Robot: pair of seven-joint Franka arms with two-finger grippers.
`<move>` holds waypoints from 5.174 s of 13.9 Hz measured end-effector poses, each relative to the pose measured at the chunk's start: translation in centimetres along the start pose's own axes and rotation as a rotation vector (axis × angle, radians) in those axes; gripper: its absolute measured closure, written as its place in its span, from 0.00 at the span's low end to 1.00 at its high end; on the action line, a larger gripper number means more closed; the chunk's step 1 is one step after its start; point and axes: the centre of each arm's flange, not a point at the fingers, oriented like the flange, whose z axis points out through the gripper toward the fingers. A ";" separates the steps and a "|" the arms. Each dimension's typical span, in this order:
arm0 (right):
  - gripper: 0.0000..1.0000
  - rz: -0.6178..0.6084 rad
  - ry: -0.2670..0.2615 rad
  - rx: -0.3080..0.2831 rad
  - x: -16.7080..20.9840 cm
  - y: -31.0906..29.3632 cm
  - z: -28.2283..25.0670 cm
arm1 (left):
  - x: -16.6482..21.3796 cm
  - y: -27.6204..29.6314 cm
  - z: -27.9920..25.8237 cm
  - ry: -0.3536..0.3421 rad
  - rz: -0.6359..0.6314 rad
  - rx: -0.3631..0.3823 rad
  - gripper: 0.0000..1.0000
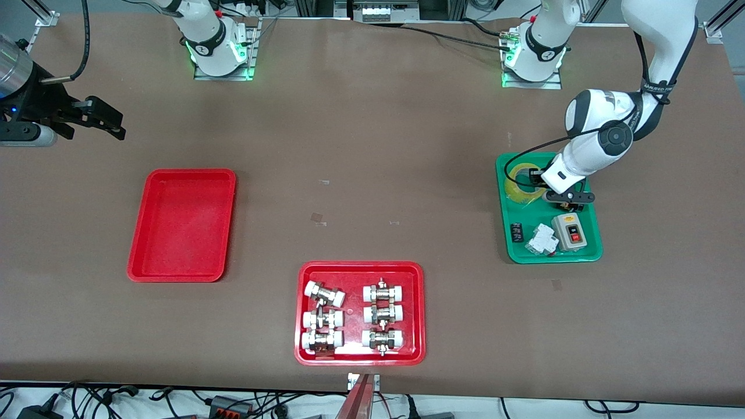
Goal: Left arm passes tape to right arm into tray
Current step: 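Lift the tape roll and carry it toward the table middle, then hold the tape with the left gripper while the right gripper reaches it, then grasp the tape with the right gripper while the left gripper releases, then carry the tape over the empty red tray while the left gripper withdraws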
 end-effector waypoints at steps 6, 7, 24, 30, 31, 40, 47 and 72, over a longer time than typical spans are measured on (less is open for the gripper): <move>0.00 0.000 0.000 0.000 0.0 0.0 0.0 | 0.8 0.5 -11.7 0.001 0.006 0.054 0.79; 0.00 0.000 0.000 0.000 0.0 0.0 0.0 | 1.0 1.3 -15.0 0.009 0.018 0.065 0.79; 0.00 -0.010 -0.143 -0.008 1.0 -0.2 4.4 | 7.9 40.1 -18.8 -0.134 -0.511 -0.447 0.79; 0.00 -0.023 -0.166 0.080 0.9 -1.8 4.7 | 6.8 44.2 -21.2 -0.068 -0.583 -0.522 0.79; 0.00 -0.024 -0.174 0.127 0.9 -2.4 4.8 | 7.2 44.7 -20.8 -0.044 -0.625 -0.561 0.79; 0.00 -0.021 -0.183 0.664 6.4 -10.1 11.8 | 6.0 50.1 -18.0 -0.019 -0.900 -0.771 0.79; 0.00 -0.069 -0.077 0.761 9.4 -14.9 17.3 | 6.0 50.1 -17.9 -0.030 -0.934 -0.773 0.79; 0.45 -0.113 -0.024 0.728 10.8 -16.8 21.6 | 14.3 34.4 -26.3 0.096 -0.708 -0.618 0.00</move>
